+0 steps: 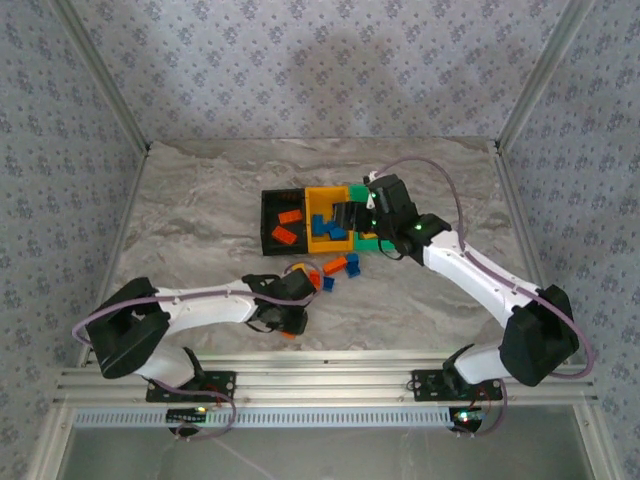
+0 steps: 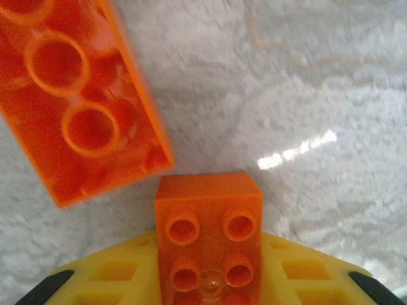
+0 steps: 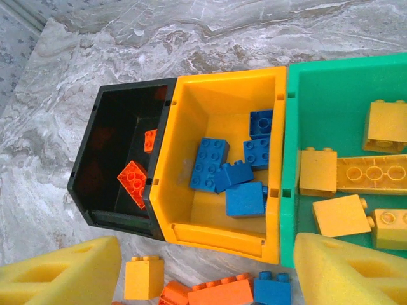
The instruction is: Sort the legos into containers by color
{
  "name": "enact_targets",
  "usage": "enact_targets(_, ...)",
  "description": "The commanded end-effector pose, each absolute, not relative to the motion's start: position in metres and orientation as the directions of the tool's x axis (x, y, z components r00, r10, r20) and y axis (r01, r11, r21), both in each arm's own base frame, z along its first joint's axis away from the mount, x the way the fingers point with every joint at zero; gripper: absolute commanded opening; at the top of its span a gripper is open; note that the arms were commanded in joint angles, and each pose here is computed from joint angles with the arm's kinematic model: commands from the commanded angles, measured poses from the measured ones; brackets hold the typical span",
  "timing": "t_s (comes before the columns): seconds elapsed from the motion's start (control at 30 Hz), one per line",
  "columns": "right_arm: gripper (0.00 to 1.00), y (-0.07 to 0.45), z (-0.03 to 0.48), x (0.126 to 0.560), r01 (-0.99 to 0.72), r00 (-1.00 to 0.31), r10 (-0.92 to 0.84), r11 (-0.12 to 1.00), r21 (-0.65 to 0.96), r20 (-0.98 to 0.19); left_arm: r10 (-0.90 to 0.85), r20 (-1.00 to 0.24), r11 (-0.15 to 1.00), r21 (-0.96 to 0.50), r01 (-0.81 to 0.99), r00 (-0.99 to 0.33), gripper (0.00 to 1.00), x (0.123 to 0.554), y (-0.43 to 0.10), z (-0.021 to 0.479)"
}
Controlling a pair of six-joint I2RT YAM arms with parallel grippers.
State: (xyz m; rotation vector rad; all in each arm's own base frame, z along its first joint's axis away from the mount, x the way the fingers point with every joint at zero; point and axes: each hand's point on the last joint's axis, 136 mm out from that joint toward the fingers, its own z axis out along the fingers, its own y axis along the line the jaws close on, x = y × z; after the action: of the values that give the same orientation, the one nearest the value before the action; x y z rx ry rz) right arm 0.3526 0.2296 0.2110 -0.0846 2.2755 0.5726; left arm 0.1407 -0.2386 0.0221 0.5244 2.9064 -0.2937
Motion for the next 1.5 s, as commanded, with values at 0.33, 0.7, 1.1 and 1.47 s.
enact_targets(0.33,0.74,0.21,0.202,0.339,-0.182,-0.709,0.163,0.898,0.4,-0.686,0.149,-0.441,0.93,-0.241,0.277,-0.885,0.32,0.185,-0.211,0.13)
enact_targets(0.7,0.74,0.195,0.182,0.321,-0.142,-0.734,0.164,0.912,0.386,-0.659,-0.013,-0.628,0.97,-0.198,0.144,-0.778,0.34,0.36,-0.215,0.161)
enact_targets(1.1,0.75,0.184,0.174,0.308,-0.116,-0.741,0.183,0.913,0.392,-0.646,-0.054,-0.622,0.968,-0.223,0.111,-0.781,0.7,0.424,-0.229,0.159)
enact_targets(1.47,0.75,0.184,0.169,0.308,-0.118,-0.743,0.186,0.909,0.399,-0.643,0.031,-0.62,0.933,-0.264,0.246,-0.784,0.82,0.31,-0.239,0.18)
